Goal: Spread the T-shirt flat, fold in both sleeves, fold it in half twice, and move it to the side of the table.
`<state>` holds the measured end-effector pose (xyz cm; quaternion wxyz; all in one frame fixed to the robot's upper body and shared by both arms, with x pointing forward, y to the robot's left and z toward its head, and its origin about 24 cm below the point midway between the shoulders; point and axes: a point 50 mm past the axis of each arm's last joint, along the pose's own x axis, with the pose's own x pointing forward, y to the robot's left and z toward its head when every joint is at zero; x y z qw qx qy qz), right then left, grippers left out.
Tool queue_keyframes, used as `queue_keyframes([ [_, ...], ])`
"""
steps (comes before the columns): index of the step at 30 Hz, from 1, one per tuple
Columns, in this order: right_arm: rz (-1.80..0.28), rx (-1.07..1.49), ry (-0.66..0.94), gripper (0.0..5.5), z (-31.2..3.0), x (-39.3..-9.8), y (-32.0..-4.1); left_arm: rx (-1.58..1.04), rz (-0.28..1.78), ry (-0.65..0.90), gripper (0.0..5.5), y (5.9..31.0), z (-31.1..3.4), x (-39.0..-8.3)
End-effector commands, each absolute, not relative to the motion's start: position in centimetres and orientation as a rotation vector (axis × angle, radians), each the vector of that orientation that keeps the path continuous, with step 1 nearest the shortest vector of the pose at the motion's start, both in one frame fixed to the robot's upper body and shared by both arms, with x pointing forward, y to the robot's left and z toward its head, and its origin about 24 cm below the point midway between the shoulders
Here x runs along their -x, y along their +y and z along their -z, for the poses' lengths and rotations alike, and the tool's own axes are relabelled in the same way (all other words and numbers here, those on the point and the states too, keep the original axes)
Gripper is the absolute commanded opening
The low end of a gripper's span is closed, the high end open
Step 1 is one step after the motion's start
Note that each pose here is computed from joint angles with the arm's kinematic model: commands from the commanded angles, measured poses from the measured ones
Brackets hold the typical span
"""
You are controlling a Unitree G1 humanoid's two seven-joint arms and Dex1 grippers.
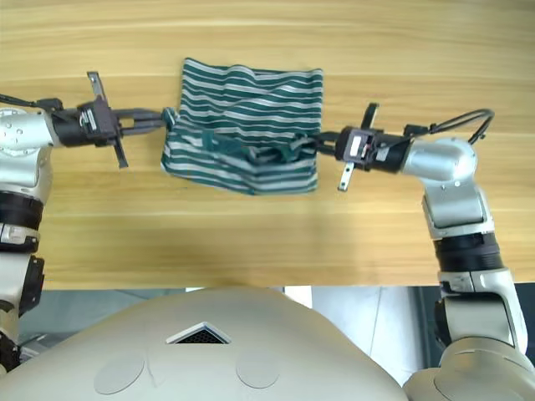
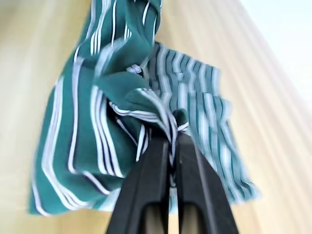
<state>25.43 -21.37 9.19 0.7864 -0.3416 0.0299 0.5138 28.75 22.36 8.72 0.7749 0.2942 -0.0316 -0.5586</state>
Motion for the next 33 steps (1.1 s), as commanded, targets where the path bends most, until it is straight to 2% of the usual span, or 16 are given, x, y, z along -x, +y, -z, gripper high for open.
queue_keyframes([
  [1,-0.993,0.742,0.060,0.00,-9.9,-28.3,-21.6,-0.650,1.108,0.006,0.03,22.2,-8.3,-31.5],
  [7,-0.852,0.757,0.137,0.00,-8.3,-32.6,-21.0,-0.674,0.981,0.242,0.03,20.3,-4.9,-34.0],
  [12,-0.740,0.714,0.188,0.00,-7.0,-35.1,-20.7,-0.671,0.819,0.294,0.03,18.3,-4.6,-35.8],
  [17,-0.682,0.653,0.202,0.00,-6.5,-36.0,-20.4,-0.636,0.728,0.219,0.03,17.1,-6.3,-37.3],
  [23,-0.648,0.634,0.246,0.00,-5.3,-36.2,-19.7,-0.587,0.691,0.152,0.03,16.7,-8.1,-38.2],
  [27,-0.637,0.634,0.278,0.00,-4.6,-36.3,-19.0,-0.660,0.662,0.219,0.03,16.8,-7.0,-38.0],
  [33,-0.617,0.634,0.318,0.00,-3.7,-36.3,-18.1,-0.809,0.618,0.402,0.03,17.0,-3.5,-36.9],
])
